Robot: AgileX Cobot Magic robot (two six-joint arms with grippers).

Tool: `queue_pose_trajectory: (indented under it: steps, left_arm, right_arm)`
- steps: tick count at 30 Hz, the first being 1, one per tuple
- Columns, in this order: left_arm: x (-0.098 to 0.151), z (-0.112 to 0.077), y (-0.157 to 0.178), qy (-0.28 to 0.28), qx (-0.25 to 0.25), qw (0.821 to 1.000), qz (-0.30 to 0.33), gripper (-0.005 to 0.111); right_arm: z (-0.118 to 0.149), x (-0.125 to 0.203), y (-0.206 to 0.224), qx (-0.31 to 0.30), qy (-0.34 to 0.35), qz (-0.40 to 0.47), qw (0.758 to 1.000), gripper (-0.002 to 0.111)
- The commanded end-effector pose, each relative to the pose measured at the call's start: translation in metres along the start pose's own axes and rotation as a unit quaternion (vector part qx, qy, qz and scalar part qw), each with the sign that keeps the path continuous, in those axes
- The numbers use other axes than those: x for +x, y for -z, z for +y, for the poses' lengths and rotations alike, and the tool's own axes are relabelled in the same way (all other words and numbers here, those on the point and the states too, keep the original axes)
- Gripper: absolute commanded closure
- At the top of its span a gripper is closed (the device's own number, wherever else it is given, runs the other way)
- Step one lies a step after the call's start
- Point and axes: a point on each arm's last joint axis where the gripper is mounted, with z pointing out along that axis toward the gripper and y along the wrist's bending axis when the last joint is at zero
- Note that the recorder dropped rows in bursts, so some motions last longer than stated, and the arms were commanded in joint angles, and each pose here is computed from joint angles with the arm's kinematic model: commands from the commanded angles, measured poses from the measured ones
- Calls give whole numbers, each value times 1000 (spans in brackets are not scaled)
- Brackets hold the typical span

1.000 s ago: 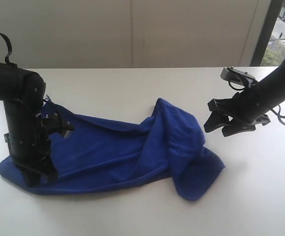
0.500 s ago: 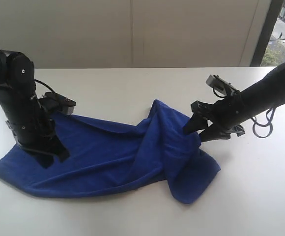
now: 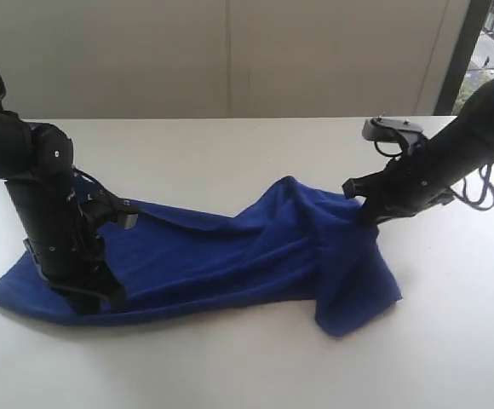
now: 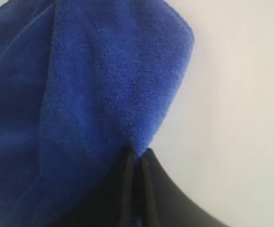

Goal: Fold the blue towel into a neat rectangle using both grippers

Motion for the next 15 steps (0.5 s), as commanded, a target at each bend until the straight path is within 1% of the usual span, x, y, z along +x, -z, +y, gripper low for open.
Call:
queue_pose_trajectory:
  steps: [1, 5, 9, 15]
  left_arm:
    - [5, 3, -22, -2, 2, 999, 36, 107]
    - [5, 3, -22, -2, 2, 999, 36, 107]
    - [5, 3, -22, -2, 2, 999, 36, 107]
    - [5, 4, -22, -6, -3, 999, 35, 107]
  right_arm:
    - [-2, -18, 40, 91, 46, -35, 994, 108]
    - [-1, -28, 56, 121, 86, -43, 988, 108]
    - [-4, -29, 62, 144, 116, -19, 982, 108]
    - [-15, -23, 67, 204, 126, 25, 970, 108]
